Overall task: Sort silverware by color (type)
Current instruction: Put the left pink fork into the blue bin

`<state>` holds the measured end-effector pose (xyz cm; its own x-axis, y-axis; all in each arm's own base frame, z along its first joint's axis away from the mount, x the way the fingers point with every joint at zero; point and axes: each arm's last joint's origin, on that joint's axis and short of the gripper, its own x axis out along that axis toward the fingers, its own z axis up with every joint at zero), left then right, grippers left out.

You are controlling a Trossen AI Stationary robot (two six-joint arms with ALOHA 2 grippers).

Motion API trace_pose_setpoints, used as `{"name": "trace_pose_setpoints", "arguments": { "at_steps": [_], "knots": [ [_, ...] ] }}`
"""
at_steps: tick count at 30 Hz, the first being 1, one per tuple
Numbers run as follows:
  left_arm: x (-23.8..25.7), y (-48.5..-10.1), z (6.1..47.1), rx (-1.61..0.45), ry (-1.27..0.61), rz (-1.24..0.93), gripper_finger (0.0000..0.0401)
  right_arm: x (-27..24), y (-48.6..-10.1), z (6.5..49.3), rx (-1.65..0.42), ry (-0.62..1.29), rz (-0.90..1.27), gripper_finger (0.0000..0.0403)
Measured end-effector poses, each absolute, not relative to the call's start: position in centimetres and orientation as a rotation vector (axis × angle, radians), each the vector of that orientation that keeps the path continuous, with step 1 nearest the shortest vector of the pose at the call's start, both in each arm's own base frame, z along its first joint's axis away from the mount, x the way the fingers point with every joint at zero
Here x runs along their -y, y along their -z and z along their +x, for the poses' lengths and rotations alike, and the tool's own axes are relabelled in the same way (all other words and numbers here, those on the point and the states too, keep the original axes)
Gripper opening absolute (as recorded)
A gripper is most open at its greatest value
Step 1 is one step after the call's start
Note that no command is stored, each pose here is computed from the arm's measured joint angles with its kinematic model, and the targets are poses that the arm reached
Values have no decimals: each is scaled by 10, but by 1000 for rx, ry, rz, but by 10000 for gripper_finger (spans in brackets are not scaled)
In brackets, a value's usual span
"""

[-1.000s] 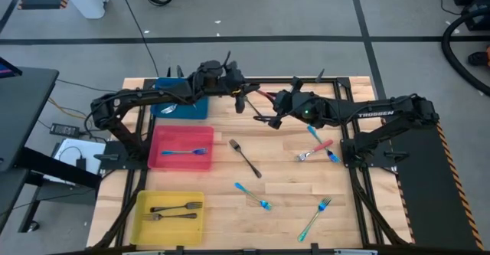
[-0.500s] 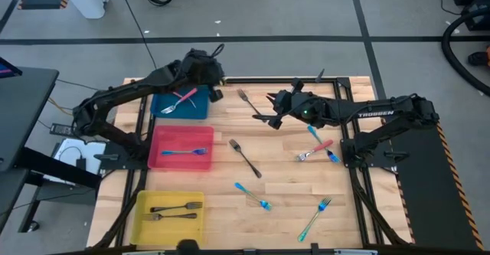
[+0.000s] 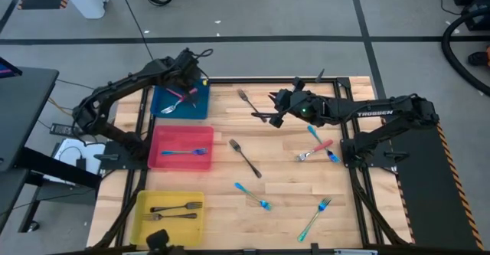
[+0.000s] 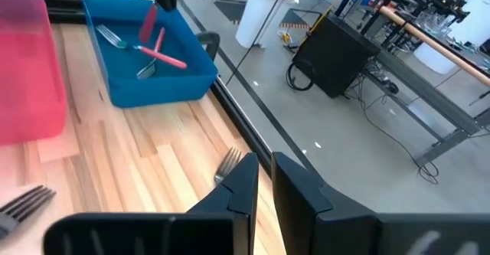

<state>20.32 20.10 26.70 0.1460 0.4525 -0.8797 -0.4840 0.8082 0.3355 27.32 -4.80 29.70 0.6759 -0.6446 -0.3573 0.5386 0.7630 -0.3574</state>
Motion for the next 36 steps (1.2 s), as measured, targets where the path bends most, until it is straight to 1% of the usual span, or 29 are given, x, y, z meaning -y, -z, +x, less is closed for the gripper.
{"name": "trace_pose_setpoints", "arguments": {
  "at_steps": [3, 8, 17, 22, 30, 33, 36],
  "knots": [
    [-204, -256, 192, -1333, -691, -65, 37, 50, -295, 272, -497, 677, -232, 48],
    [-208, -243, 180, -1431, -769, -17, 41, 51, -295, 272, -495, 683, -231, 48],
    [-201, -212, 168, -1533, -711, -13, 43, 52, -296, 273, -486, 685, -231, 49],
    [-200, -201, 168, -1506, -720, 1, 43, 52, -297, 273, -470, 688, -227, 49],
    [-202, -203, 175, -1449, -737, 29, 46, 52, -297, 273, -470, 688, -227, 49],
    [-199, -203, 178, -1447, -725, 40, 59, 52, -297, 273, -472, 688, -228, 49],
    [-196, -203, 181, -1441, -713, 53, 80, 52, -297, 273, -474, 688, -228, 49]
  ]
}}
